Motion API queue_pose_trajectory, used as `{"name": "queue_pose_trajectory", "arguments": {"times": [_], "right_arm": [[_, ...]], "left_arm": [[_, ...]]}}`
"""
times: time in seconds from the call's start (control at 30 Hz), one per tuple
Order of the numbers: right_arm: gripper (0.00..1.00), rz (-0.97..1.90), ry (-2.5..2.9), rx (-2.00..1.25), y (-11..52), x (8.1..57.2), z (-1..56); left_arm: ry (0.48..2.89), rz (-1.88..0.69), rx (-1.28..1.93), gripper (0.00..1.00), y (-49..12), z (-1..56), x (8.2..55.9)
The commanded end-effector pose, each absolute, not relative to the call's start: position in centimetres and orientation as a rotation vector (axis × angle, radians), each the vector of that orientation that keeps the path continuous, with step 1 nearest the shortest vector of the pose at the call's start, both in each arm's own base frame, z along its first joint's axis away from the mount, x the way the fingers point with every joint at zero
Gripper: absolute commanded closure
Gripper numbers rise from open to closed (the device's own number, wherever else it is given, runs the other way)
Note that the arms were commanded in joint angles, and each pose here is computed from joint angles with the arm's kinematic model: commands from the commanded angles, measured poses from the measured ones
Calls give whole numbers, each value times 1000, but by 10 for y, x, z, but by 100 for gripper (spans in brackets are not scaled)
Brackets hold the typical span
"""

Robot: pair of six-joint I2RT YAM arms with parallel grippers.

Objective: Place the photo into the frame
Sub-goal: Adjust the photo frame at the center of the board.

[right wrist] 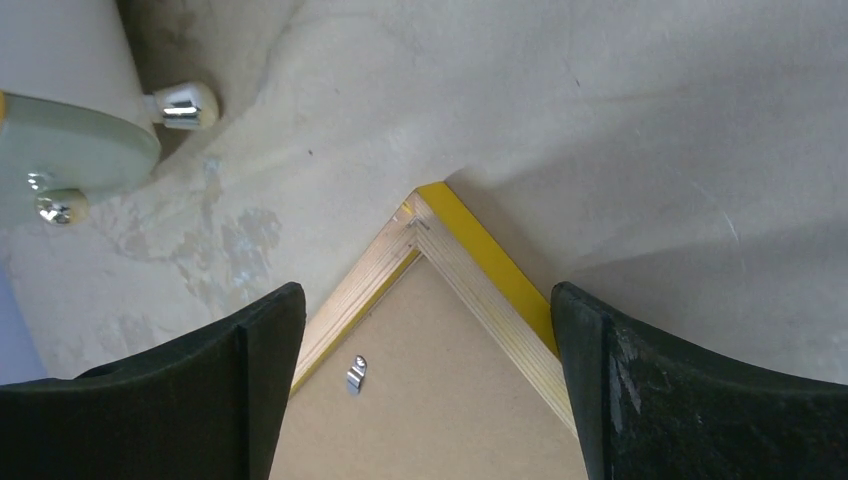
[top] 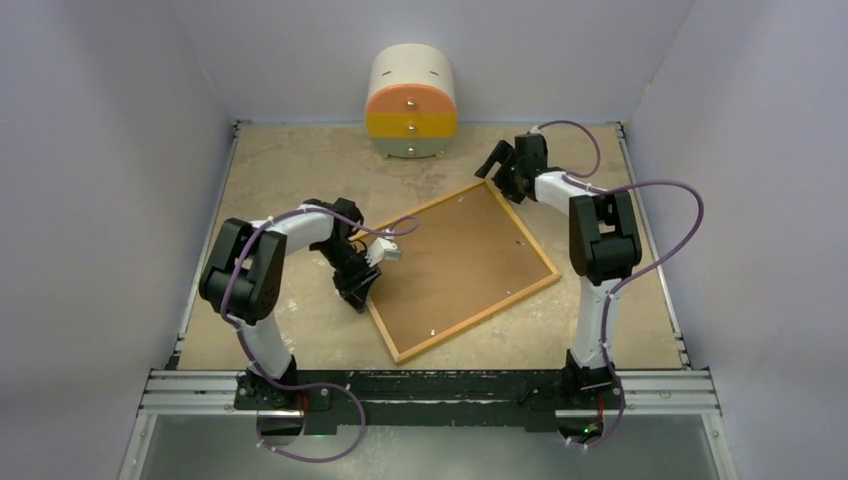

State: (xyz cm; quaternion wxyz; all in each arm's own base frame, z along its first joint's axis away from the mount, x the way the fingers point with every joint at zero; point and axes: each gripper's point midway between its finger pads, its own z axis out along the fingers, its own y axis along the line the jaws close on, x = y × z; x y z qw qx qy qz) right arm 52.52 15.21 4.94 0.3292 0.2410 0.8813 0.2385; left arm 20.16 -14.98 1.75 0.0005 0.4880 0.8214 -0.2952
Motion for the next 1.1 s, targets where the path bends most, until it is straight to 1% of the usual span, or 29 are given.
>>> {"name": "queue_pose_trajectory", "arguments": {"times": [0.0, 0.07, 0.1, 0.17, 0.27, 0.4, 0.5, 0.6, 0.67, 0.8, 0.9, 0.97, 1.07], "right_arm": [[5, 667, 2448, 609, 179, 481, 68], [2, 571, 2420, 655, 151, 479, 78], [1, 531, 2398, 687, 135, 478, 83], [1, 460, 2367, 747, 105, 469, 95], [1, 380, 2332, 808, 69, 444, 107], [1, 256, 2373, 827, 48, 403, 106], [1, 303, 2468, 842, 57, 358, 92], [1, 402, 2501, 832, 67, 310, 87], [1, 443, 2542, 827, 72, 276, 80], [1, 501, 2587, 825, 78, 231, 75], [1, 503, 2608, 848, 78, 211, 69], [1, 563, 2631, 865, 85, 196, 63], [1, 567, 2646, 867, 85, 183, 55]], "left_arm": [[2316, -948, 1627, 58, -170, 48, 225], [2263, -949, 1674, 46, -165, 66, 222], [2240, -943, 1689, 43, -163, 75, 222], [2200, -913, 1694, 40, -156, 93, 232], [2198, -803, 1599, 40, -141, 105, 273], [2279, -602, 1296, 44, -114, 100, 364], [2370, -540, 1138, 47, -102, 76, 406], [2373, -507, 1077, 48, -102, 65, 427], [2376, -481, 1045, 49, -100, 58, 437], [2405, -465, 1024, 50, -98, 41, 441], [2424, -497, 1017, 50, -100, 30, 435], [2439, -522, 1018, 50, -101, 22, 428], [2454, -562, 1028, 51, -104, 15, 416]]}}
